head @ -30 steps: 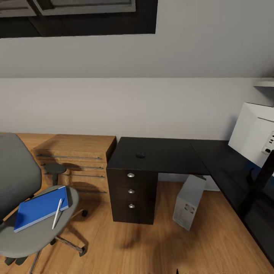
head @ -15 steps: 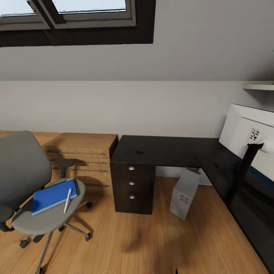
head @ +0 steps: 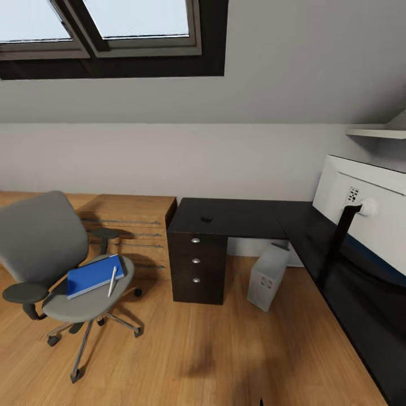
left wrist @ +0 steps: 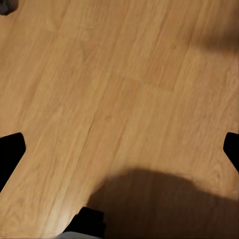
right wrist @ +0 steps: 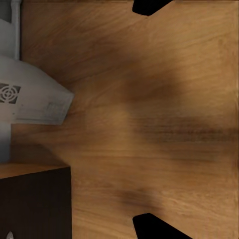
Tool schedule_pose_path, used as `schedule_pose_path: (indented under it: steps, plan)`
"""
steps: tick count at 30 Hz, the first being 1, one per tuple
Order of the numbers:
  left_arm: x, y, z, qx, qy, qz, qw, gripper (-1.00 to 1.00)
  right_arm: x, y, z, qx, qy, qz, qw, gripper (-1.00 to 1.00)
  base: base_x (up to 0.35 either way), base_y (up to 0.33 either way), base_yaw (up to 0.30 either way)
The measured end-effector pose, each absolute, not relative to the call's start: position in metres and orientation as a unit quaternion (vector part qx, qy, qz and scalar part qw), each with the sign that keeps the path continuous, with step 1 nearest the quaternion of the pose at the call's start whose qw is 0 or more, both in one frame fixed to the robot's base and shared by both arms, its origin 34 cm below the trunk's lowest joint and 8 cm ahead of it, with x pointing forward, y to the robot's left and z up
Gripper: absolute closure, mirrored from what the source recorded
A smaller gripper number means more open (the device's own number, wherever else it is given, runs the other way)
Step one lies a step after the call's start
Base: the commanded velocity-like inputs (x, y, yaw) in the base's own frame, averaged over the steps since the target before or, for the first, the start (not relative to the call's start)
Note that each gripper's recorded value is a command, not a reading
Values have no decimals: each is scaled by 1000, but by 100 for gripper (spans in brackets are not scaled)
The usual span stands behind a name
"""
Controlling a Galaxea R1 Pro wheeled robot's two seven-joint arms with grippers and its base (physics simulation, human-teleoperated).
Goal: In the bedroom, organize the workspace by keeping the computer under the desk, ensuring the monitor is on the desk, placing the keyboard on the desk next to the monitor, placing the mouse on the desk next to the keyboard, moving the folder from the swivel chair onto the desk next to the mouse, stacking the notebook on top of the folder with the pen on top of the notebook, and positioning the swivel chair next to the desk.
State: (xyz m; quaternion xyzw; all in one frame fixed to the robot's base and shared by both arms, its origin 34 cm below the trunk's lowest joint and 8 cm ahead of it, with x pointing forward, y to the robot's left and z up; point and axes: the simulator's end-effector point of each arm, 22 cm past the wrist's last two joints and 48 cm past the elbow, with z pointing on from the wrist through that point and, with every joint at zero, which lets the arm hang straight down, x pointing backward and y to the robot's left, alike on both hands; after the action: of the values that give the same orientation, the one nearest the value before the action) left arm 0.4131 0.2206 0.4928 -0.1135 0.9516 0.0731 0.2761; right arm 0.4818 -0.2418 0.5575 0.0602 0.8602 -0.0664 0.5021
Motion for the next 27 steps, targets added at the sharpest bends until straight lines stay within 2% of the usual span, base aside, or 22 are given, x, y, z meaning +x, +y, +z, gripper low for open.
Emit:
schedule_pose_path:
  steps: [5,14,20,27]
  plan:
    - [414,221,502,-114,951,73,277,-100,483,-242,567,60,860,-66,503,-100,-272,-71,-65]
    - [413,229,517,-124,950,80,275,-100,483,-246,583,61,859,-70,503,-100,-49,-30,-28]
    - [375,259,510,-116,958,116,236,-100,432,-263,568,55,880,-85,464,-100,-11,-1,-1]
    - [332,287,508,-129,962,147,192,-100,368,-287,558,47,900,-105,421,-100,-245,0,0]
